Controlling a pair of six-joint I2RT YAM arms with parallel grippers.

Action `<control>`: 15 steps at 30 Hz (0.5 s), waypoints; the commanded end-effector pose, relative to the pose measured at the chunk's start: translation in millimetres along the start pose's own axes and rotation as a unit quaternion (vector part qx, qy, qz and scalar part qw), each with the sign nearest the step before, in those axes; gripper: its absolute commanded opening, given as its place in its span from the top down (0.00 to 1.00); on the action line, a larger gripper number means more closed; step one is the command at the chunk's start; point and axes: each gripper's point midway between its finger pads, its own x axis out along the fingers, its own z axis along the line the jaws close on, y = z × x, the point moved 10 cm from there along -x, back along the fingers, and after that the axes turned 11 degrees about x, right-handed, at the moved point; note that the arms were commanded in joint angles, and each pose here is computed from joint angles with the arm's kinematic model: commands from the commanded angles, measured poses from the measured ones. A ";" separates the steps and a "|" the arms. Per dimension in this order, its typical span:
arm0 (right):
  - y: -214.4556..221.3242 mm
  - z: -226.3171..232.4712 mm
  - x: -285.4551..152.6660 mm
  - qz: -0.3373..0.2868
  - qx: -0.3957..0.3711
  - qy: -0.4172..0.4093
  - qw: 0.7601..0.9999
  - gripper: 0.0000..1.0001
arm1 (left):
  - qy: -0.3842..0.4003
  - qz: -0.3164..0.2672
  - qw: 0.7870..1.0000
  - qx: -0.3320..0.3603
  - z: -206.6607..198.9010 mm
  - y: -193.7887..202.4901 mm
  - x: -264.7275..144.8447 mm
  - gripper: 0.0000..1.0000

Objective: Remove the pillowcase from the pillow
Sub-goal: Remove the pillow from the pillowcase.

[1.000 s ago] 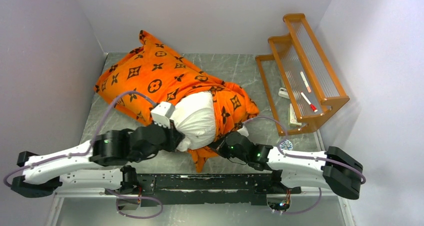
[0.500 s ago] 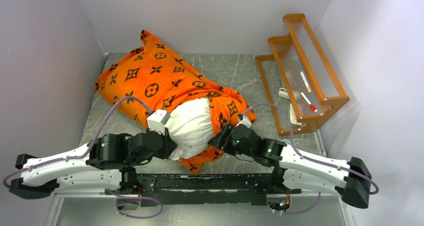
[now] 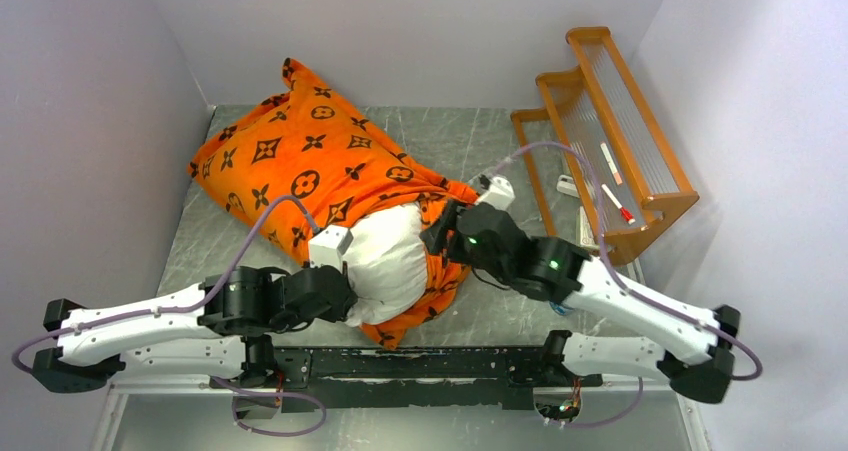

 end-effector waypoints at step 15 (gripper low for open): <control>-24.8 -51.1 87.6 -0.031 -0.170 0.287 0.942 0.90 | -0.048 -0.013 0.999 -0.004 33.9 -0.2 -31.3 0.95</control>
